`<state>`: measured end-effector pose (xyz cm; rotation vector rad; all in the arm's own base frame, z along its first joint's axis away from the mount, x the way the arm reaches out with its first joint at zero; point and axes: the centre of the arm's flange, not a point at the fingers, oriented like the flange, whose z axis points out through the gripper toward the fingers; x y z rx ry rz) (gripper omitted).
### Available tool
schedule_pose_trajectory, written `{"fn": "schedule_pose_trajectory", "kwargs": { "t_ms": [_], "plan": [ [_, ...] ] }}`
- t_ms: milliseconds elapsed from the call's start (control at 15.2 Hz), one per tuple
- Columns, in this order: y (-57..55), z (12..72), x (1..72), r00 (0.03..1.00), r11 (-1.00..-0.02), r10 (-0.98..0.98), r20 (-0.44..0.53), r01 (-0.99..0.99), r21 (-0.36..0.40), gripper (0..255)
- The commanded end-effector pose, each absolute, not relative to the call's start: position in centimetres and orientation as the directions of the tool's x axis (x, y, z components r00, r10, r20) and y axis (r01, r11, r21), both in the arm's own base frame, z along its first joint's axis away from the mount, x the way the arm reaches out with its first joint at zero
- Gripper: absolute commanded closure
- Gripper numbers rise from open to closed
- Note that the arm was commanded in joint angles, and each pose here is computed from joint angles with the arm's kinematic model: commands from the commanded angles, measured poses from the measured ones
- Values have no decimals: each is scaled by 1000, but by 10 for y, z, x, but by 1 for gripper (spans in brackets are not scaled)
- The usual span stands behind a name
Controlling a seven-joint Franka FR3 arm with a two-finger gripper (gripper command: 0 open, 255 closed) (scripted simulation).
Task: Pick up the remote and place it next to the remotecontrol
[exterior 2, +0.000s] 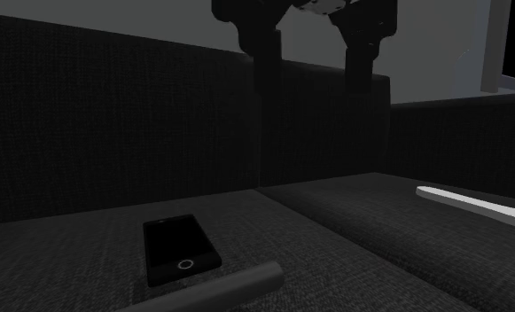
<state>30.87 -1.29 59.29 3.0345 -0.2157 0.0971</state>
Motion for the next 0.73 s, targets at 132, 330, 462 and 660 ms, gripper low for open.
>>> {"fn": "schedule_pose_trajectory", "kwargs": {
  "t_ms": [132, 330, 462, 660],
  "plan": [
    [-12, 574, 325, 997, -994, 42, 63, 36, 99, 0],
    [-6, 545, 349, 950, -948, 308, 49, 302, 104, 0],
    [1, 525, 363, 880, -877, 474, 40, 468, 106, 0],
    [17, 495, 381, 721, -719, 693, 25, 687, 105, 0]
  ]
}}
